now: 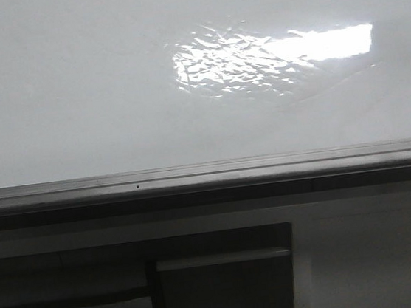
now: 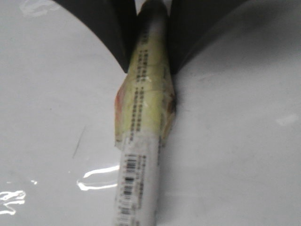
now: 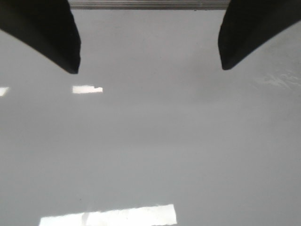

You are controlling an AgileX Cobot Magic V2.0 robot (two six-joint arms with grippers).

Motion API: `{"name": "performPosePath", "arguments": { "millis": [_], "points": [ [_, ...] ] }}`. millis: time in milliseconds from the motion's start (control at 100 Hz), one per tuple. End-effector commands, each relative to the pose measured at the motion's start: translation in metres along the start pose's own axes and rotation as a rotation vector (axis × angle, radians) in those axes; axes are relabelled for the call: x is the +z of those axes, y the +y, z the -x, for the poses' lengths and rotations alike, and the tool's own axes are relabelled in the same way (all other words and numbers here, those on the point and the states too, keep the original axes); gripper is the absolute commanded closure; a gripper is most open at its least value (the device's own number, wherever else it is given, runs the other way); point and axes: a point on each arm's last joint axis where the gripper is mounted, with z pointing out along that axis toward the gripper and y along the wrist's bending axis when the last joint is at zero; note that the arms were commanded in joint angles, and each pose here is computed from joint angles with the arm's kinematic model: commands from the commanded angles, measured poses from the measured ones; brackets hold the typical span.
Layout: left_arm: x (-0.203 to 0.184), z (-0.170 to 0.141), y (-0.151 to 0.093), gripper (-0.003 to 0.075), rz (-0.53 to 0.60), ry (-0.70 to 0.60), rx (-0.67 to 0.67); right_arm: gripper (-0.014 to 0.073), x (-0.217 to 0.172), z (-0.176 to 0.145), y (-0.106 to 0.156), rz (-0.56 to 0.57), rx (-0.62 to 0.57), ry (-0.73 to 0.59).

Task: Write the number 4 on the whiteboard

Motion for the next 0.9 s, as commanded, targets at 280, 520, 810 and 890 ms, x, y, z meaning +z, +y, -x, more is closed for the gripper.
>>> {"name": "performPosePath", "arguments": {
  "millis": [280,520,810,890],
  "points": [
    [-0.038,0.040,-0.019,0.0741,-0.105,0.067,0.084,0.0053,-0.006,0.051,0.016,0.154,-0.130,0.179],
    [-0.076,0.067,-0.073,0.0741,-0.413,0.104,0.433,0.0053,0.018,0.067,0.057,0.575,-0.244,0.287],
    [-0.094,0.080,-0.130,0.0741,-0.653,0.049,0.649,0.0053,0.053,0.076,0.103,0.973,-0.519,0.321],
    [-0.093,0.079,-0.142,0.0741,-0.694,0.043,0.719,0.0053,0.057,0.077,0.117,1.049,-0.608,0.273]
  ]
}}
